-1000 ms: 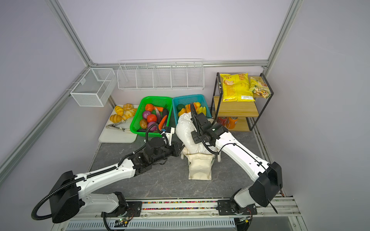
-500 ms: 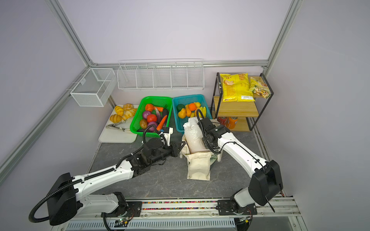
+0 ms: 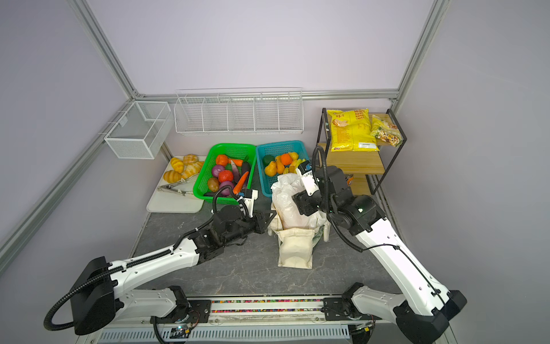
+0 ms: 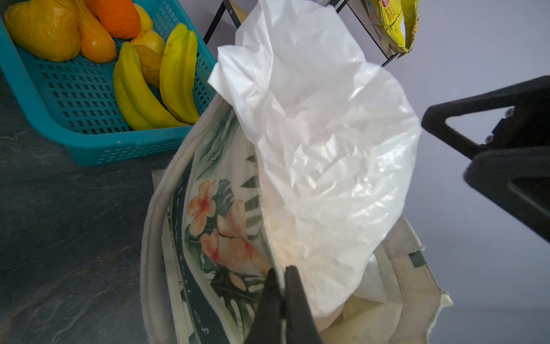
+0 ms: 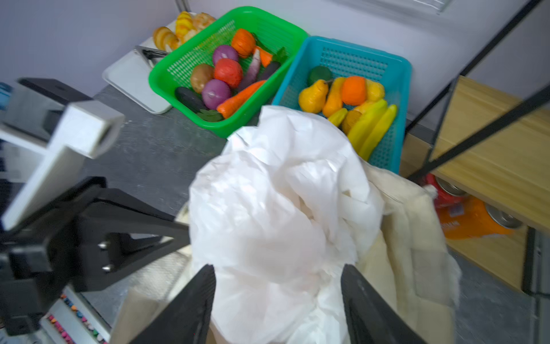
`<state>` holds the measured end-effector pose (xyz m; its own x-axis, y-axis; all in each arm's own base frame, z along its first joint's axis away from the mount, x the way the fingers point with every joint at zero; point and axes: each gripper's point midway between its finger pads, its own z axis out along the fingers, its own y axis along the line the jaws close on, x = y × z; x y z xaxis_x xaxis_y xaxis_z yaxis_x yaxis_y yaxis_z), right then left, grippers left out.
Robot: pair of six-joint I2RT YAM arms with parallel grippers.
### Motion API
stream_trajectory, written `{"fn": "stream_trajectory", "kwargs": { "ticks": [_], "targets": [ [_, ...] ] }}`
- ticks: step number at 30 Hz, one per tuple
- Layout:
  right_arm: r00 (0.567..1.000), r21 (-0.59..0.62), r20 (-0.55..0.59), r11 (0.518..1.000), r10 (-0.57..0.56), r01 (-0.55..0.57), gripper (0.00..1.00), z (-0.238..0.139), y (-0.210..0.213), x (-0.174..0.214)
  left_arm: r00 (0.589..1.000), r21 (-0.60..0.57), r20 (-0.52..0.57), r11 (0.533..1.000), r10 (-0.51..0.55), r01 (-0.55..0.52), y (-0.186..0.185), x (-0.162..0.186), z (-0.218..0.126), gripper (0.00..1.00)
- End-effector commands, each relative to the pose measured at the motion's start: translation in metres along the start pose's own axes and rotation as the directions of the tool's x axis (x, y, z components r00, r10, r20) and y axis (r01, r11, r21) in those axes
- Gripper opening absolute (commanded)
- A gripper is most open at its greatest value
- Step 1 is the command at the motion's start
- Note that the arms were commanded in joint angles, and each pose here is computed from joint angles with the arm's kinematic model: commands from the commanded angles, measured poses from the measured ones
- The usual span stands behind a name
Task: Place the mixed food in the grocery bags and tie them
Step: 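Push the white bag down into the canvas tote with the right gripper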
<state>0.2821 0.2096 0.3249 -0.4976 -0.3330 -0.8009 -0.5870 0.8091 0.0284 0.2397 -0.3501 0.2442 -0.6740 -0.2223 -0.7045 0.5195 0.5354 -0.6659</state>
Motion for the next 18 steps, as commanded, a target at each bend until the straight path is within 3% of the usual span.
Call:
{"fn": "stream_trajectory", "kwargs": {
  "ticks": [1,7,13,18],
  "targets": [
    [1.000,-0.066,-0.012,0.998,-0.009,0.008,0.65,0.035,0.013,-0.009,0.998,0.050,0.061,0.999,0.013,-0.016,-0.017,-0.023,0.002,0.00],
    [0.976,0.035,-0.167,0.990,0.140,-0.136,0.44,0.073,-0.029,0.045,0.998,0.047,0.059,0.999,0.019,-0.022,-0.017,-0.023,0.000,0.00],
    [0.912,0.142,-0.351,0.975,0.212,-0.172,0.38,0.091,-0.047,0.127,0.997,0.051,0.075,0.998,0.031,-0.035,-0.017,-0.024,-0.004,0.00],
    [0.867,0.145,-0.440,0.971,0.235,-0.190,0.36,0.108,-0.044,0.166,0.995,0.075,0.090,0.996,0.042,-0.049,-0.021,-0.027,-0.006,0.00]
  ]
}}
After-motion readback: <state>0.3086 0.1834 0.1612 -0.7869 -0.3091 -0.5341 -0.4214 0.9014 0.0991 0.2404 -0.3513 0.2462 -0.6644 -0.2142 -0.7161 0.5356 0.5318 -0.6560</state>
